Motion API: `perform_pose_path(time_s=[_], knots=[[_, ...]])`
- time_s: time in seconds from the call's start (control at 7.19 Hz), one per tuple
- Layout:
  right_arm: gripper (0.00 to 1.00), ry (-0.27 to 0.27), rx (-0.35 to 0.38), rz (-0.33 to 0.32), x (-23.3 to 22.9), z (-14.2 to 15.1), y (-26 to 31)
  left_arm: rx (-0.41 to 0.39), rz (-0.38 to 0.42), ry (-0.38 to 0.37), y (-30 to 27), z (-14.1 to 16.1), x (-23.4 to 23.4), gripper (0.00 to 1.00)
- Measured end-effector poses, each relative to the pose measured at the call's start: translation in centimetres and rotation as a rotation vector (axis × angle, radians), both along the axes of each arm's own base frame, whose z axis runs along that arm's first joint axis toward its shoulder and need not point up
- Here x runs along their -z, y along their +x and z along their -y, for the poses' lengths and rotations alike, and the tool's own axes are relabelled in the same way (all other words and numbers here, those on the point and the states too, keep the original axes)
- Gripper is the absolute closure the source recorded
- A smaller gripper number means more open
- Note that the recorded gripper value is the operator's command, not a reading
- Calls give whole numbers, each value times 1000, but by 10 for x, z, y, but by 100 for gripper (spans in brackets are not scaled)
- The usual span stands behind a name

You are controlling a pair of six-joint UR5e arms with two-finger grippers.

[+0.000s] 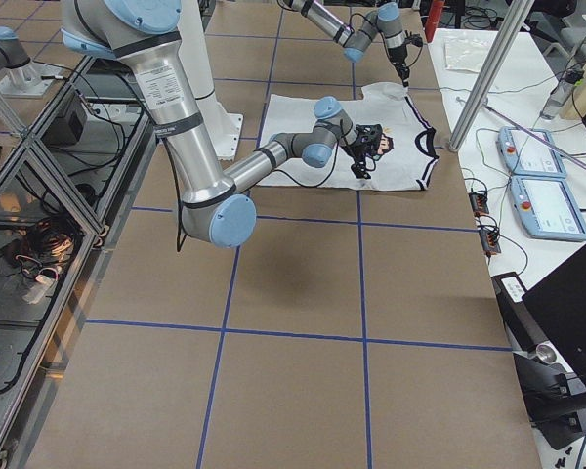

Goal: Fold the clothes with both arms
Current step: 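Move the left gripper over the sleeve nearest it, then fold the sleeve inward with the left gripper while the right gripper moves toward the hem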

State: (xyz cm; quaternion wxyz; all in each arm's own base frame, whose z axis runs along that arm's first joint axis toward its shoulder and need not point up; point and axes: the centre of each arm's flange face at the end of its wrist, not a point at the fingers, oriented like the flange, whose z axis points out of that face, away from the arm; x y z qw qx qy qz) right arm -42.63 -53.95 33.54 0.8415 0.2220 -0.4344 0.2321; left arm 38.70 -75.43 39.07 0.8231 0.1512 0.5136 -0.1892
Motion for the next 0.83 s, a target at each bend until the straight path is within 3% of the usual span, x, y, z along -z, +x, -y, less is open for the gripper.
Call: perform_pose_path(time_s=[0.28,0.83], knots=[[0,0,2,0,0,0,0,2,-63,-32,30,-18,38,100],[0,-8,2,-10,-6,1,-1,88,-57,-10,99,-35,77,100]])
